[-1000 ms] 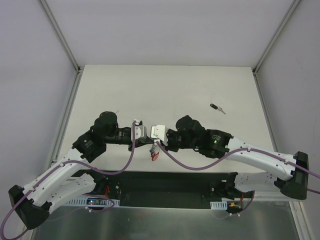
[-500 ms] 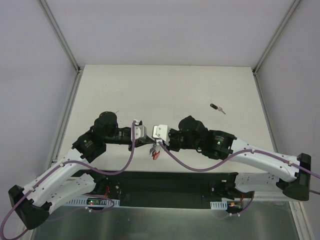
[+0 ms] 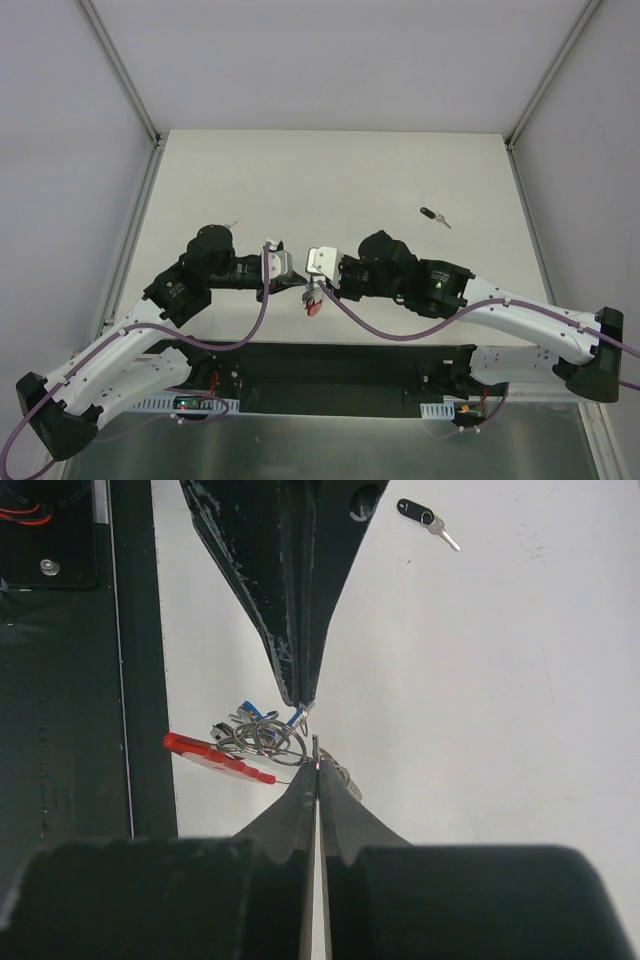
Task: Put the keys on the keyring
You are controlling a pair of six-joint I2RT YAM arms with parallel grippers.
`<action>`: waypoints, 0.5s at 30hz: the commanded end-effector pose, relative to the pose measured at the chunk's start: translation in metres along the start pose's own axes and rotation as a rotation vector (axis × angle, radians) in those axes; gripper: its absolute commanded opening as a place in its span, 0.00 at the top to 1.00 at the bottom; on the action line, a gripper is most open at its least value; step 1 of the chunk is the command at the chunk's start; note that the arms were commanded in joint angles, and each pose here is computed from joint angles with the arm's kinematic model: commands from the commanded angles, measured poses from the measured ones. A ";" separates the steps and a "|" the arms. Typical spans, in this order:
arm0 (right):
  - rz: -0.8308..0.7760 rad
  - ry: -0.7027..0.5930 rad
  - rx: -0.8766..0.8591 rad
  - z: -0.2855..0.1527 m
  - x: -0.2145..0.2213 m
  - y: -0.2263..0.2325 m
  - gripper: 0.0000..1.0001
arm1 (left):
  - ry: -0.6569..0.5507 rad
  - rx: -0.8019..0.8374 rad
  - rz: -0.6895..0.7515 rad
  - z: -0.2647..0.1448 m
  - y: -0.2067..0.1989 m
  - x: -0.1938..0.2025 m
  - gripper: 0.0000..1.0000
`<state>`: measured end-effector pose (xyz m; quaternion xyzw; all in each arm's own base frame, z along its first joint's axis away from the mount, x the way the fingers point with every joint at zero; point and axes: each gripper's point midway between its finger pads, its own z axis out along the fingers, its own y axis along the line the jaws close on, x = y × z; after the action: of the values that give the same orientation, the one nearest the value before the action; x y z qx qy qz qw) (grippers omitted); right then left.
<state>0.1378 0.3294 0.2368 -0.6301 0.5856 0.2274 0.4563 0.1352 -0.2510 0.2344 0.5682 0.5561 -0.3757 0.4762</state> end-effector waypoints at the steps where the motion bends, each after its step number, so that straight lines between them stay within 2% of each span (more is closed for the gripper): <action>1: 0.004 -0.033 0.042 -0.004 -0.011 -0.011 0.99 | -0.037 -0.001 0.041 0.000 -0.001 -0.009 1.00; 15: 0.004 -0.043 -0.011 -0.001 -0.014 -0.004 0.99 | -0.055 -0.015 0.053 -0.001 0.000 -0.011 1.00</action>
<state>0.1404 0.3294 0.2326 -0.6304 0.5902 0.2263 0.4507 0.1357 -0.2500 0.2375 0.5664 0.5489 -0.3716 0.4897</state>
